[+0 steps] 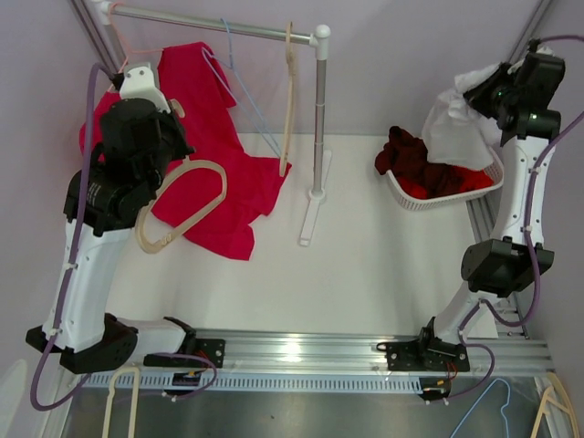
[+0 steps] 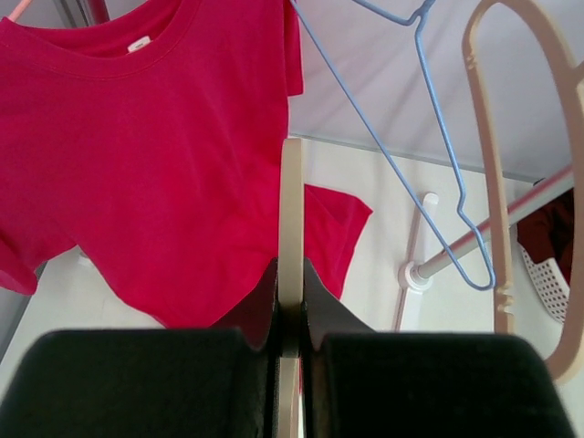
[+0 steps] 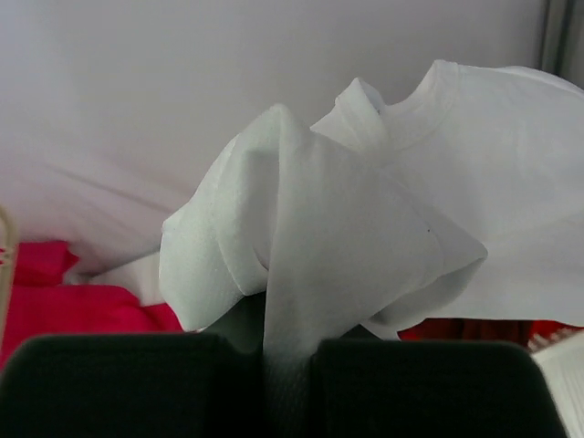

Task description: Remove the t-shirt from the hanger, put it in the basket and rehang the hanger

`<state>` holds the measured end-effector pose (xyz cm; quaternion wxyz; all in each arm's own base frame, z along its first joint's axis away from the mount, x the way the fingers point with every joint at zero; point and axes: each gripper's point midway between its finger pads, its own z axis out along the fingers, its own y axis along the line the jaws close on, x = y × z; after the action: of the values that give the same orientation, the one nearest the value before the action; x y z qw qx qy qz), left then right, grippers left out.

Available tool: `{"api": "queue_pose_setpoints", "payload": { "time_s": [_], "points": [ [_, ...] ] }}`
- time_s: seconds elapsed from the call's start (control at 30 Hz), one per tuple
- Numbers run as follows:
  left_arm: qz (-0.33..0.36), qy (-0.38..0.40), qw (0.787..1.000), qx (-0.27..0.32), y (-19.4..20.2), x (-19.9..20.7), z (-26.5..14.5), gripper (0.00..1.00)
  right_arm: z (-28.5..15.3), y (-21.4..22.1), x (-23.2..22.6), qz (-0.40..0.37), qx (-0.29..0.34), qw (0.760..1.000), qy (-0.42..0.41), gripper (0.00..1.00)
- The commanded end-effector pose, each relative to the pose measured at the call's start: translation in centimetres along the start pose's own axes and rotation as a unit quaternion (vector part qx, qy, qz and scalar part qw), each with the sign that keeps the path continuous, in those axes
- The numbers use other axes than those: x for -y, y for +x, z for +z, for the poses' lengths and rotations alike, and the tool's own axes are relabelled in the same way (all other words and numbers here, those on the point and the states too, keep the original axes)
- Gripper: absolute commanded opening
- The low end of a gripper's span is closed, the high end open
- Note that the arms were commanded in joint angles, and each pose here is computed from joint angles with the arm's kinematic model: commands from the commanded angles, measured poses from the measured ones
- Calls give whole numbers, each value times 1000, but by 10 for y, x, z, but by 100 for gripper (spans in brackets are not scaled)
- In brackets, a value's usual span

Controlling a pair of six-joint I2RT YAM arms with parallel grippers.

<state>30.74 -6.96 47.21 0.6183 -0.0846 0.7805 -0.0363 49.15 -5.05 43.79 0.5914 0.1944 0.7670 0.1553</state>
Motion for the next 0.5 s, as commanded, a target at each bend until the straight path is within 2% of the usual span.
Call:
{"api": "queue_pose_setpoints", "payload": {
  "time_s": [0.0, 0.1, 0.23, 0.37, 0.4, 0.47],
  "points": [
    [-4, -13, 999, 34, -15, -7, 4, 1, 14, 2, 9, 6, 11, 1000, -8, 0],
    [-7, -20, 999, 39, -16, -10, 10, 1, 38, 38, 42, 11, -30, 999, 30, 0],
    [-17, -23, 999, 46, -19, -13, 15, 1, 61, 83, 88, 14, -53, 994, 93, 0],
    [-25, -22, 998, 55, -24, -12, 19, 1, 87, 121, 151, -7, -80, 977, 200, 0],
    [-26, -18, 998, 54, -24, -10, 20, 1, 102, 146, 170, -19, -115, 968, 221, 0],
    [-33, -11, 998, 60, -27, -6, 21, 1, 106, 161, 186, -27, -150, 955, 256, 0]
  ]
}}
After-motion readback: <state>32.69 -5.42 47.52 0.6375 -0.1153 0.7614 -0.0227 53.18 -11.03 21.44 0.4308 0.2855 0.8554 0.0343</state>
